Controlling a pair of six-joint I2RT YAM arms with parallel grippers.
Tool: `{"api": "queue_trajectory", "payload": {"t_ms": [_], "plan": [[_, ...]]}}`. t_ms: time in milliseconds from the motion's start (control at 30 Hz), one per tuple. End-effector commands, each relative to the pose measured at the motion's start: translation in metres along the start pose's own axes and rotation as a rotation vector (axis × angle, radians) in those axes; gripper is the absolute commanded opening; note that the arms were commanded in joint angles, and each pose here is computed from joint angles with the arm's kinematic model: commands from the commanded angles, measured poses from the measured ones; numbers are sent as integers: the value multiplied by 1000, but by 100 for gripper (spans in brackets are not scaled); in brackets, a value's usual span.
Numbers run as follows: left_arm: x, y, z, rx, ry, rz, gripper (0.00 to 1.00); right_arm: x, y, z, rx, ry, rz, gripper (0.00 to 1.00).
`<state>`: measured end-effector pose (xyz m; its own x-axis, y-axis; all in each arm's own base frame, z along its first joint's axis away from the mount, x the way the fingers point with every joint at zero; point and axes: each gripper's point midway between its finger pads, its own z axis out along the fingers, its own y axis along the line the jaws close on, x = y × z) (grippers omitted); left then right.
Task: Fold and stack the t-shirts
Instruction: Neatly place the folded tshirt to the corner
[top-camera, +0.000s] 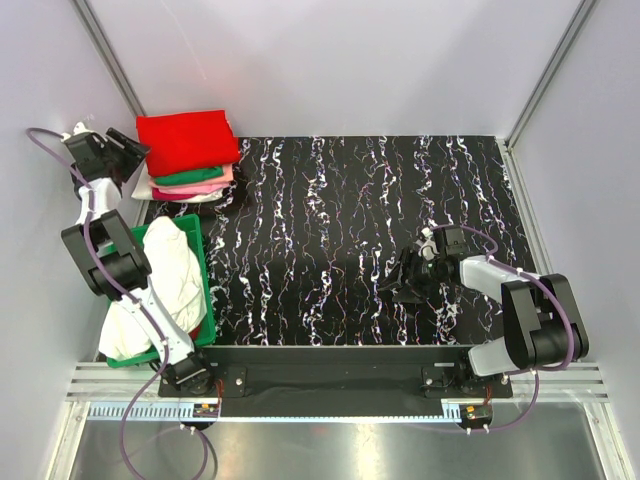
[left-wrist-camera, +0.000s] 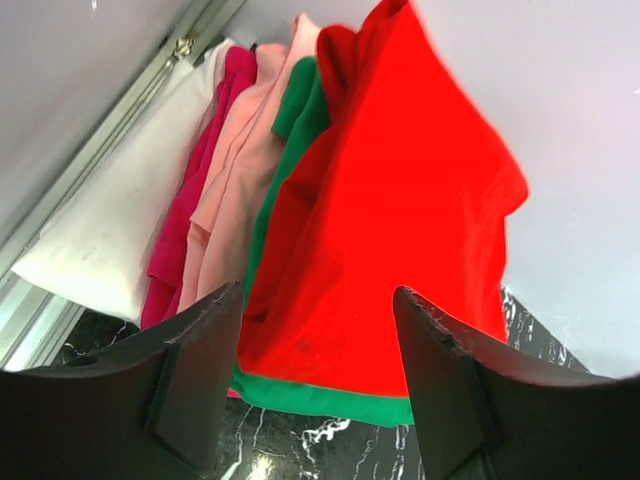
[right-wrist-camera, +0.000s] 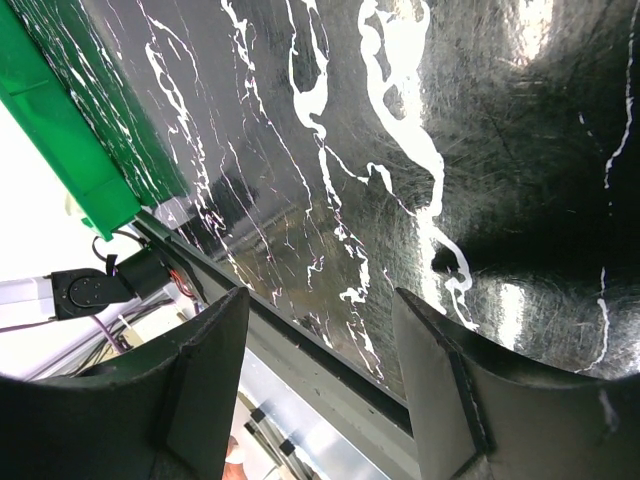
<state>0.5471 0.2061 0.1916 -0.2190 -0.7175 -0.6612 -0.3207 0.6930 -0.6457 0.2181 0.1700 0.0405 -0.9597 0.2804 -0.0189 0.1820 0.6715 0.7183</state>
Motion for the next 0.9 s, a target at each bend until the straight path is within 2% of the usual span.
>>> {"api": "queue_trajectory", "payload": {"t_ms": [0,200,367,467,500,567,867], "plan": [[26,36,14,-63,58,-113,65,-5,6,1,-23,-11,-47,66],[34,34,24,-65,78,-105,63,-6,4,3,-18,-9,-42,66],[44,28,25,-57,95,-106,54,-7,2,5,-12,-5,-38,66],[43,24,24,-45,89,-103,29,-7,1,5,-10,-5,-37,66],[41,22,25,-39,88,-100,14,-7,1,5,-10,-6,-40,66],[35,19,24,-39,82,-88,0,-6,1,6,-10,-5,-37,66],[-26,-2,21,-68,27,26,0,-6,1,6,-14,-1,-38,66]]}}
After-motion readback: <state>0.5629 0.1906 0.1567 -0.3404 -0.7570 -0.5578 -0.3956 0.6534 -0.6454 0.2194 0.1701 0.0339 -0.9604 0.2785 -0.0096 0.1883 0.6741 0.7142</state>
